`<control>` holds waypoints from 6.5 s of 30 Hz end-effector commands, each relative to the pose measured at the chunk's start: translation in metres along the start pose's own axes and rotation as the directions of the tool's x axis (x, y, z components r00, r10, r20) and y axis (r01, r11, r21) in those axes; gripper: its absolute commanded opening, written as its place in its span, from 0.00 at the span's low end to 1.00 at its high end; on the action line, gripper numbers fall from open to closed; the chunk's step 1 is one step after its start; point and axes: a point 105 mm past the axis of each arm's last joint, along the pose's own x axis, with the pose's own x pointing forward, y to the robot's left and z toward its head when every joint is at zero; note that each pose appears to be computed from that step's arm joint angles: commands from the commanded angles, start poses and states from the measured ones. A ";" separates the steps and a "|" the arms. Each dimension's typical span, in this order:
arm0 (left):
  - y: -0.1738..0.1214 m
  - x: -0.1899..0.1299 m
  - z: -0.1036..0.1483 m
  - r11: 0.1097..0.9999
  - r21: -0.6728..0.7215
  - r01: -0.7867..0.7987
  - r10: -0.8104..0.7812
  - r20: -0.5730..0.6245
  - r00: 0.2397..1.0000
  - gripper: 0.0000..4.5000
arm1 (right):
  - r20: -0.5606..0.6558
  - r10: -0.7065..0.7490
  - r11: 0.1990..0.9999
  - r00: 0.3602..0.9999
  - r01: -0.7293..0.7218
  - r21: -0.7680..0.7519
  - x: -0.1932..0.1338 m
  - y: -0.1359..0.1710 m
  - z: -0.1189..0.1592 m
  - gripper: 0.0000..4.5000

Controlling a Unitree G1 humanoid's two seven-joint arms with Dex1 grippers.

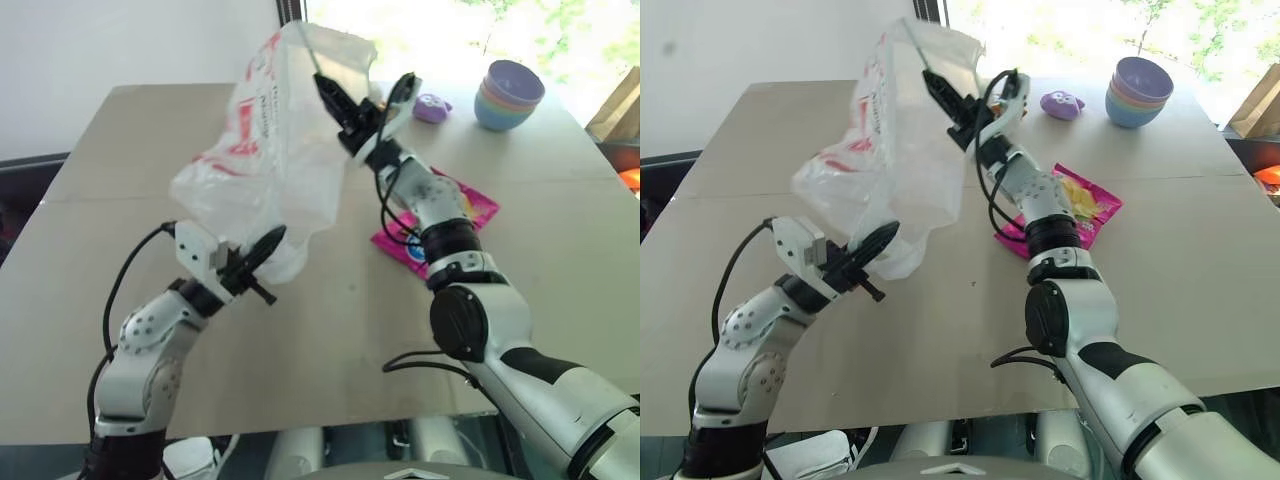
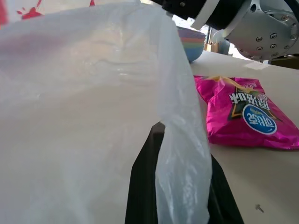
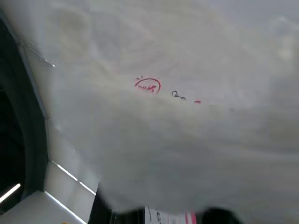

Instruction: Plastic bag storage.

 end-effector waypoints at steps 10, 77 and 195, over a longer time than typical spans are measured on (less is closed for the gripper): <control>0.023 0.020 0.027 0.997 0.045 -0.060 0.053 0.143 0.988 0.00 | -0.054 -0.402 0.888 0.914 0.375 -0.266 -0.075 -0.031 0.006 0.17; 0.009 0.048 0.005 0.948 -0.183 -0.259 0.295 0.213 0.931 0.00 | 0.022 -0.563 0.791 0.826 0.547 -0.275 -0.215 -0.079 0.045 0.01; 0.125 0.103 0.255 0.881 0.187 -0.435 0.200 0.685 0.701 0.00 | 0.486 0.110 0.398 0.867 0.410 -0.821 -0.067 0.115 0.244 0.01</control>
